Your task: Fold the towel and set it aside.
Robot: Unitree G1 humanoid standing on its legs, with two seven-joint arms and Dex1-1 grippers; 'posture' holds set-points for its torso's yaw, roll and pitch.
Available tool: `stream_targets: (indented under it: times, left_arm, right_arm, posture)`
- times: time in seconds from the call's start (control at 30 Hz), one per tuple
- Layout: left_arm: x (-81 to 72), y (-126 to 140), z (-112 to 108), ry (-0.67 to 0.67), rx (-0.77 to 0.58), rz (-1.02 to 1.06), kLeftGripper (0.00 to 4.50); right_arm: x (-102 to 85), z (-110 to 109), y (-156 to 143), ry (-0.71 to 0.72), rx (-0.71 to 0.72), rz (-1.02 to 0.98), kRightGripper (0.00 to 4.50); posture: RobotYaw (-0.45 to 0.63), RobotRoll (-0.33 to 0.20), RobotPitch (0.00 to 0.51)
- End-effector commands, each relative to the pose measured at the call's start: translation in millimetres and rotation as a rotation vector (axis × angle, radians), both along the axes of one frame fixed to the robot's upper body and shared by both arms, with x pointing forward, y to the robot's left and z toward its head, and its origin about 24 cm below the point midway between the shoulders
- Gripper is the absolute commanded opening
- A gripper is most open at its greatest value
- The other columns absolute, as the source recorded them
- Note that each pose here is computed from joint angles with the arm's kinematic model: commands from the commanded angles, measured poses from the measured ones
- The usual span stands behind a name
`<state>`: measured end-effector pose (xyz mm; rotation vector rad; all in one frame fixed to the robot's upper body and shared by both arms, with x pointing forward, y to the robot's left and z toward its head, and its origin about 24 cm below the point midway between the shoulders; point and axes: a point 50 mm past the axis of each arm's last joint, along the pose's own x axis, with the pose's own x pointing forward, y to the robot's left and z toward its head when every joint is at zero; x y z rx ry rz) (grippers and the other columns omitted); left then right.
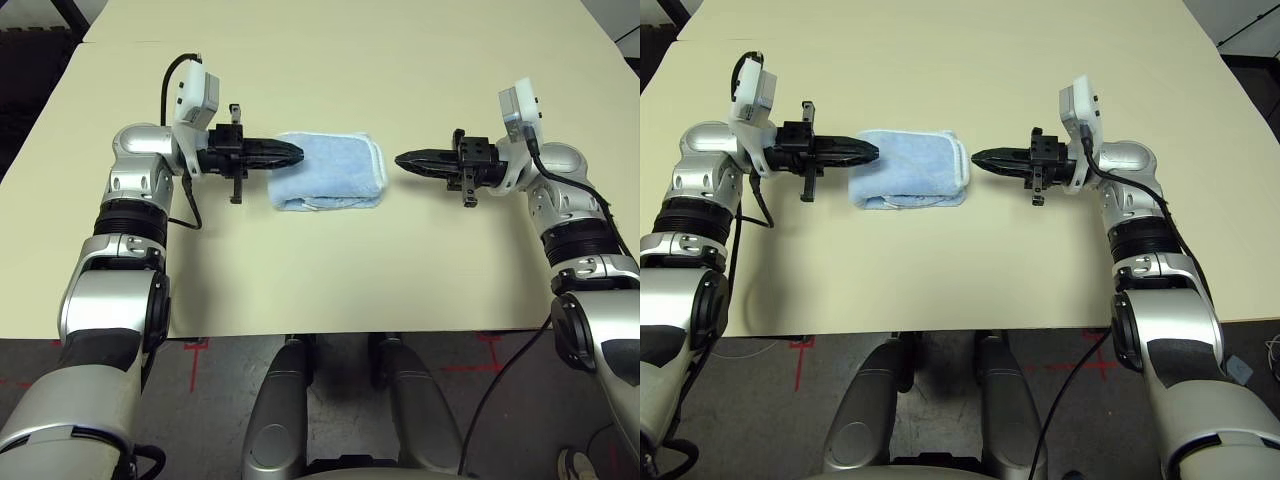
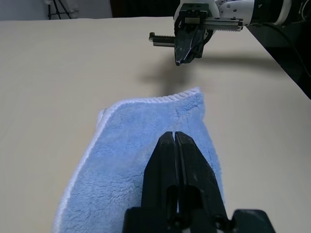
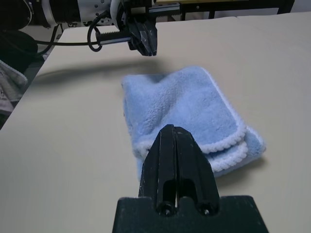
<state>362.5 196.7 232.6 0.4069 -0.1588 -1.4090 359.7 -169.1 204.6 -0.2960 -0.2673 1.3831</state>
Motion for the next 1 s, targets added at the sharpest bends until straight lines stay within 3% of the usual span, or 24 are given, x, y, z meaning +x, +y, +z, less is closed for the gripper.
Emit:
stream_targets:
  times: [0.03,0.23,0.43,0.77,1.0]
  left_arm:
    - [5.0,-10.6,1.2,0.022,-0.043,0.005,0.01]
    - [10.9,-43.2,-12.6,0.052,-0.043,-0.029,0.01]
    - [10.2,-51.8,-32.1,0.102,0.026,-0.054,0.01]
    - [6.4,-13.6,-72.6,0.188,0.19,0.083,0.01]
    - [8.2,5.3,-71.8,0.189,0.181,0.193,0.01]
  right_arm:
    - [3.1,3.0,14.5,-0.004,0.03,0.022,0.0]
    - [9.7,-8.4,41.9,0.027,0.039,0.04,0.0]
    - [11.9,-26.6,49.8,0.077,-0.001,0.04,0.0]
    - [13.3,-62.5,51.3,0.185,-0.093,-0.04,0.0]
    - [13.4,-65.3,48.2,0.181,-0.154,-0.037,0.0]
  posture:
    - [0.14,0.0,0.297]
    - [0.15,0.0,0.294]
    - [0.15,0.0,0.291]
    - [0.14,0.0,0.291]
    - [0.14,0.0,0.287]
